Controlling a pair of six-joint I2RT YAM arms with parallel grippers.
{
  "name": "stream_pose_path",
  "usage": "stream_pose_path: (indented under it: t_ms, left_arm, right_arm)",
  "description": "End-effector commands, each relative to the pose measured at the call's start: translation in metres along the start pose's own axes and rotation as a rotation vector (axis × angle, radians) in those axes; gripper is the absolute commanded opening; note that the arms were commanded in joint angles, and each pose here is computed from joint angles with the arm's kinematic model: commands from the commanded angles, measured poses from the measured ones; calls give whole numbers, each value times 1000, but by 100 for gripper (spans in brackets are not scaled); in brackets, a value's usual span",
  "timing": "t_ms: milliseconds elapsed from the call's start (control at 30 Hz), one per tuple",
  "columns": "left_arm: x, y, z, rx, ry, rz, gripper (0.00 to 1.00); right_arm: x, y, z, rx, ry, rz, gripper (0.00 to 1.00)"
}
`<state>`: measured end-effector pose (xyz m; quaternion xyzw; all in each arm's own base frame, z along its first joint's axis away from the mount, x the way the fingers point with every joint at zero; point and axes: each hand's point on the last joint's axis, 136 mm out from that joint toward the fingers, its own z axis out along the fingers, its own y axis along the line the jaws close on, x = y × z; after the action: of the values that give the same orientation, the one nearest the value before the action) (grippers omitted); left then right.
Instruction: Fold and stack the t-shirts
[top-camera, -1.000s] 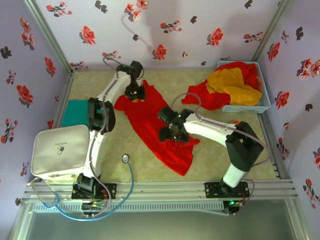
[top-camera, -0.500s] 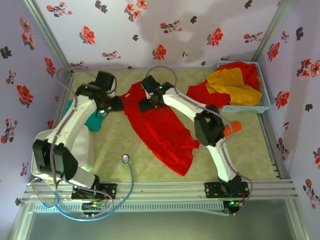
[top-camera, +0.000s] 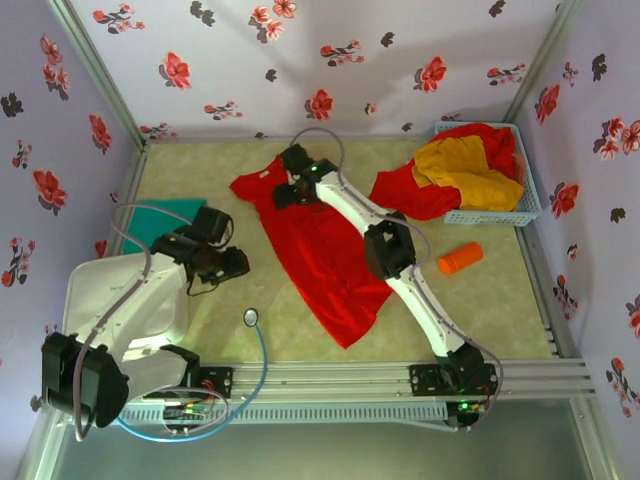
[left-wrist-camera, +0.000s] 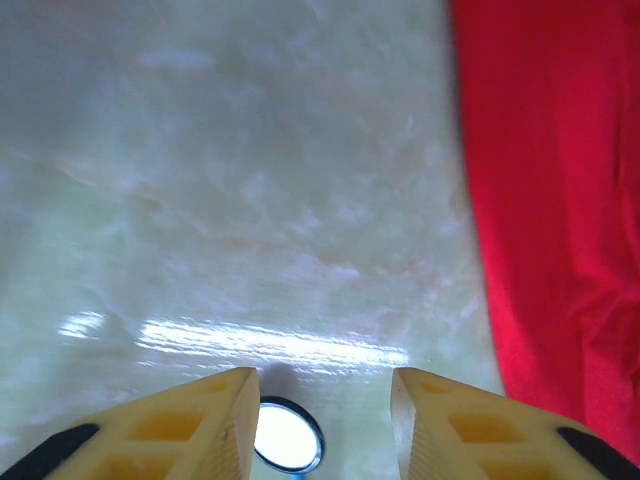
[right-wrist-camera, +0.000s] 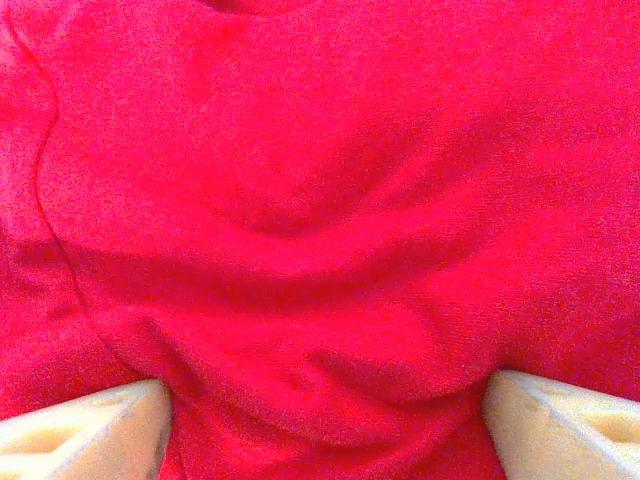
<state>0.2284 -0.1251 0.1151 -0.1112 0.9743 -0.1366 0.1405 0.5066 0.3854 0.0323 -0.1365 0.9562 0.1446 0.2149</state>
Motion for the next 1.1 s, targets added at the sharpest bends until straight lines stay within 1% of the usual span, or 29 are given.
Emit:
stream_pose_path:
  t_ms: [0, 67, 133, 200, 267, 400, 433, 467, 533, 600, 700, 800, 833, 900, 1000, 1067]
  left_arm:
    - [10, -26, 20, 70, 13, -44, 39]
    - [21, -41, 35, 92, 49, -29, 38]
    - [32, -58, 47, 109, 86, -4, 37]
    - [46, -77, 58, 132, 122, 34, 37]
    - [65, -94, 71, 152, 175, 66, 38]
    - [88, -110, 96, 170, 241, 101, 41]
    - [91, -111, 99, 165, 248, 111, 43]
    - [92, -113, 102, 165, 249, 119, 43]
    - [93, -117, 106, 180, 246, 122, 45]
    - [93, -122, 107, 202, 241, 120, 45]
    - [97, -128, 110, 210, 253, 126, 45]
    - [104, -126, 114, 192, 275, 120, 44]
    - [107, -126, 116, 188, 286, 113, 43]
    - [113, -126, 117, 186, 303, 105, 40]
    - [121, -124, 117, 179, 314, 91, 36]
    - [125, -123, 117, 175, 320, 77, 35]
  right_arm:
    - [7, -101, 18, 143, 54, 338, 82]
    - [2, -126, 18, 147, 46, 428, 81]
    - [-8, -131, 16, 110, 23, 455, 81]
    - [-21, -121, 10, 50, -9, 451, 82]
    - [-37, -98, 0, -43, -44, 395, 86]
    - [-55, -63, -29, -147, -86, 276, 91]
    - [-58, -56, -39, -154, -98, 242, 92]
    - [-60, -51, -50, -140, -113, 207, 99]
    - [-62, -44, -73, -104, -134, 142, 99]
    - [-62, -43, -99, -55, -146, 113, 99]
    - [-49, -54, -128, 7, -143, 132, 99]
    - [-19, -78, -151, 76, -69, 232, 99]
    - [-4, -86, -158, 88, -28, 272, 99]
    - [30, -100, -162, 99, 48, 333, 96]
    - [75, -112, -178, 95, 75, 366, 94]
    - [107, -123, -188, 110, 109, 377, 91]
